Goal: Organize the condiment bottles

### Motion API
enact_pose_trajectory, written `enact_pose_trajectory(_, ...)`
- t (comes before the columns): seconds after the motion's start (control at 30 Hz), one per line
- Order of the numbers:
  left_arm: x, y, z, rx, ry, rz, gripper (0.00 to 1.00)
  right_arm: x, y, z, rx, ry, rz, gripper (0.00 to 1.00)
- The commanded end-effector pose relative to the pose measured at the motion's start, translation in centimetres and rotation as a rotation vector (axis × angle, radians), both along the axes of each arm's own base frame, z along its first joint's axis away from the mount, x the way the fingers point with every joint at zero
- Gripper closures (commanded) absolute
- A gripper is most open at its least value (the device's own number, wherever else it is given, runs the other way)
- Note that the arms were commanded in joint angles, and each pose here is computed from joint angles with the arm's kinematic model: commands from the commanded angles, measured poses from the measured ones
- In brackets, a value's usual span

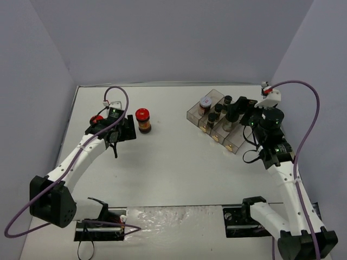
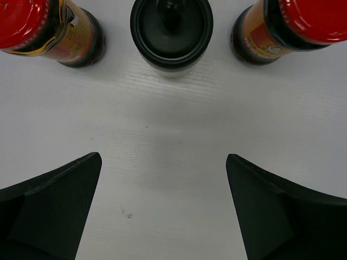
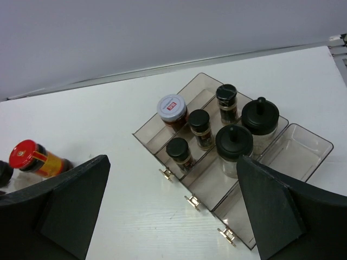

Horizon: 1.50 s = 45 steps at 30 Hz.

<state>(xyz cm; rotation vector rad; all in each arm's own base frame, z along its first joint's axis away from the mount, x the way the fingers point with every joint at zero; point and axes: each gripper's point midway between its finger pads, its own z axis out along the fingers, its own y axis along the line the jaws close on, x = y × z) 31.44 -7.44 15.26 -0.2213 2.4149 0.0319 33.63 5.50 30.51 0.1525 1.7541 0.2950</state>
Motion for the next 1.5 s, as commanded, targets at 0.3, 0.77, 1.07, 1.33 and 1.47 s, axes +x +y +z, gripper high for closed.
enact_pose_trajectory(0.3, 11.3, 1.3, 0.8, -0.004, -0.071, -0.007, 0.07, -4.2, 1.6, 0.1, 0.020, -0.024, 0.118, 0.00)
enact_pose_trajectory(0.77, 11.5, 0.8, 0.1, -0.042, -0.042, 0.002, 0.57, -4.2, 1.7, 0.0, 0.014, -0.013, 0.128, 0.00)
enact_pose_trajectory(1.07, 4.8, -1.2, 1.6, -0.075, 0.008, -0.080, 1.00, -3.6, 1.9, 0.2, 0.005, -0.007, 0.137, 0.00)
enact_pose_trajectory(1.33, -0.3, -9.5, 4.9, -0.147, -0.048, -0.307, 1.00, -3.0, 2.0, -0.2, -0.013, 0.011, 0.148, 0.00)
enact_pose_trajectory(1.47, -0.5, -14.0, 5.4, -0.145, -0.075, -0.403, 1.00, -3.0, 2.3, -0.4, -0.014, 0.016, 0.162, 0.00)
